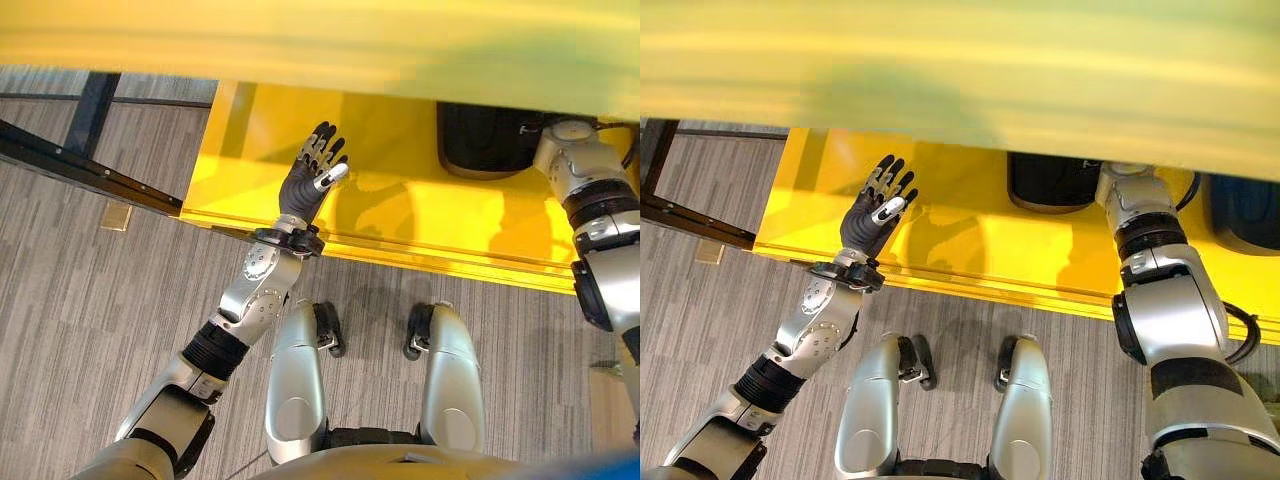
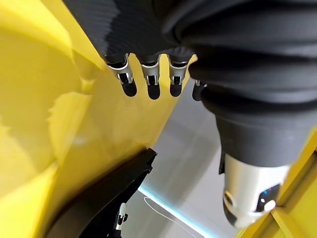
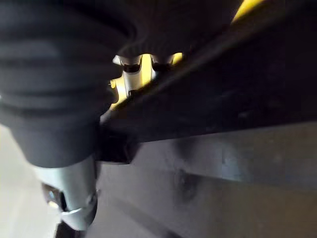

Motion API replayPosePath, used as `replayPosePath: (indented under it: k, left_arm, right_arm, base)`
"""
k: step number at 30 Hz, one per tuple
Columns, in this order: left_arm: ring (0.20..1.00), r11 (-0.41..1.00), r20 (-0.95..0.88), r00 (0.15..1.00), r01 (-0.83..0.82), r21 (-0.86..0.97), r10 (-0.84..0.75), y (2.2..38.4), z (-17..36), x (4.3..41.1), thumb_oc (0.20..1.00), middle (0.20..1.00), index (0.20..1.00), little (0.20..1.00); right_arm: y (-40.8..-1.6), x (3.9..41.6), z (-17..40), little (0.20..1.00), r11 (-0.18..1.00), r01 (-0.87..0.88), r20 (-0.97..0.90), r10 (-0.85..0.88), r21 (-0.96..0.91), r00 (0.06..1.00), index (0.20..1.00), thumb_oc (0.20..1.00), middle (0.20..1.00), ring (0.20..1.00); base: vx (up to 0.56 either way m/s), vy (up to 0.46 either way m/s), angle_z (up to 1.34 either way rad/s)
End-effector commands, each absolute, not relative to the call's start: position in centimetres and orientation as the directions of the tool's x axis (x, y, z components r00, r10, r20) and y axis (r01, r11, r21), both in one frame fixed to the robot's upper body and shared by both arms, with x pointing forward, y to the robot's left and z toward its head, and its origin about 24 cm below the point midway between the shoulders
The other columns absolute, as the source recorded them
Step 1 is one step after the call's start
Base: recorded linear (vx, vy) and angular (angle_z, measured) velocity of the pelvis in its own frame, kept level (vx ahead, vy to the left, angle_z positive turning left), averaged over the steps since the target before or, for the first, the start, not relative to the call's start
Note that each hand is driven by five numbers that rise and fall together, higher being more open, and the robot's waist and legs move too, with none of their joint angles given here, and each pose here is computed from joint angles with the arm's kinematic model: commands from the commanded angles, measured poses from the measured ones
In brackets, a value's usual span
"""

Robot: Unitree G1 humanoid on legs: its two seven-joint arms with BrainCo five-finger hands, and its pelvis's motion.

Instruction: Move parts from the plastic box to the shelf.

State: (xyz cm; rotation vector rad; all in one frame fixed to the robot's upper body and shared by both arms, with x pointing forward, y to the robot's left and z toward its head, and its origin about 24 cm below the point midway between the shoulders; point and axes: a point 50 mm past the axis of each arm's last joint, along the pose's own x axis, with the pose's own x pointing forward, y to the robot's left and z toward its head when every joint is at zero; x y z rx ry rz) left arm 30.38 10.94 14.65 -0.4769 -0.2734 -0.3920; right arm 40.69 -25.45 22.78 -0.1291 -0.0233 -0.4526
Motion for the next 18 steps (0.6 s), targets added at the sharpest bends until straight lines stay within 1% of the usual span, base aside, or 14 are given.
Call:
replayPosePath:
  k: [1,5,18]
  left_arm:
    - [1.000,0.788,0.463,0.827,0.503,-0.355,-0.320,10.2,17.0,29.4,1.000,1.000,1.000,1.000]
    - [1.000,0.791,0.471,0.825,0.501,-0.351,-0.313,10.0,17.1,29.0,1.000,1.000,1.000,1.000]
    - [1.000,0.790,0.482,0.822,0.500,-0.356,-0.304,9.7,17.3,28.6,1.000,1.000,1.000,1.000]
  right_arm:
    - [-26.4,39.6,14.6,1.000,0.884,0.444,-0.240,-0.467,-0.146,0.851,1.000,1.000,1.000,1.000]
    - [-26.2,38.7,11.8,1.000,0.875,0.463,-0.287,-0.484,-0.142,0.827,1.000,1.000,1.000,1.000]
    - [-25.8,38.1,10.0,1.000,0.893,0.406,-0.328,-0.448,-0.193,0.832,1.000,1.000,1.000,1.000]
  base:
    - [0.01,0.019,-0.09]
    - [0.01,0.013,-0.04]
    - [0.00,0.000,0.00]
